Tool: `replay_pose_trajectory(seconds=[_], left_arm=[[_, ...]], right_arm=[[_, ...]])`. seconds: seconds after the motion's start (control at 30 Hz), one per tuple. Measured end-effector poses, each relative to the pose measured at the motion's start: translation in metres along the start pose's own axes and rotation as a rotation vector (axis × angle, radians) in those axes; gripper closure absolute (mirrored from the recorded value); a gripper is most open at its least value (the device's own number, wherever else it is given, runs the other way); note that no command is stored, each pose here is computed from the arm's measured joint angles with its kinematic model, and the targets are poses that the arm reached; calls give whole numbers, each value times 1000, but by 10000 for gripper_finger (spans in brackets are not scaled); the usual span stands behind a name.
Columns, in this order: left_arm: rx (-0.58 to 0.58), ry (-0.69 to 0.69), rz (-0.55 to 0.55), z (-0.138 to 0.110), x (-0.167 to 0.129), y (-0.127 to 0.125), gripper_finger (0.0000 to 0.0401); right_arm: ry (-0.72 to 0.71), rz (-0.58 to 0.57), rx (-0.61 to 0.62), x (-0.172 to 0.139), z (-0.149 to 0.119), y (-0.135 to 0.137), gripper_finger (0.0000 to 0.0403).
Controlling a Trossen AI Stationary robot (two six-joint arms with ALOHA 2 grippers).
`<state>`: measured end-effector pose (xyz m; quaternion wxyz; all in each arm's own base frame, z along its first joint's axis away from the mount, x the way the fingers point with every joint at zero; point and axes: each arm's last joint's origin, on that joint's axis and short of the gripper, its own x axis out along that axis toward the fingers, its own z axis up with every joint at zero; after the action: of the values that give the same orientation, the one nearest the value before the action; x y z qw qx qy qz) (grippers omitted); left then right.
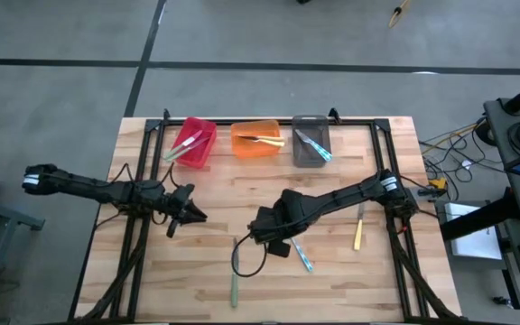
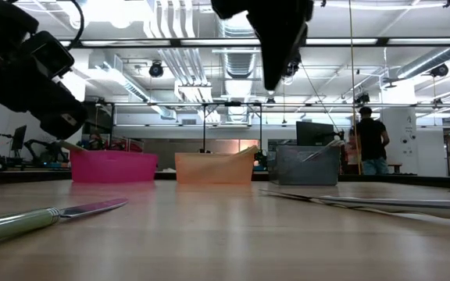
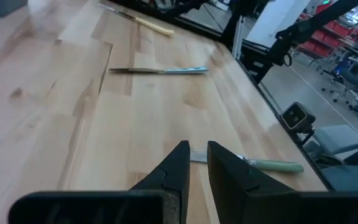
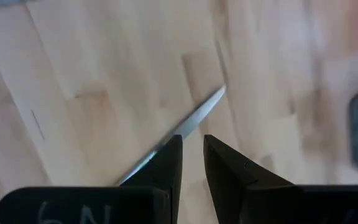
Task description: Sort silverware by color (type)
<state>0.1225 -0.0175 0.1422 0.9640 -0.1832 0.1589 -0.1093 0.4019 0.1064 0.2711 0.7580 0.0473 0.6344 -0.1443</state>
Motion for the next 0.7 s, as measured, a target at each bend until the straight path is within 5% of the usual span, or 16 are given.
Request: replay_pose_trajectory(seconds=[0.5,0.7], left_arm=[[-8,-76,9,5,-8,-2,363],[-20,-78,25,4,-8,-2,363]], right_arm=[[250,102,190,51,-33,3,347],[220,140,238,57,-61,1,353]])
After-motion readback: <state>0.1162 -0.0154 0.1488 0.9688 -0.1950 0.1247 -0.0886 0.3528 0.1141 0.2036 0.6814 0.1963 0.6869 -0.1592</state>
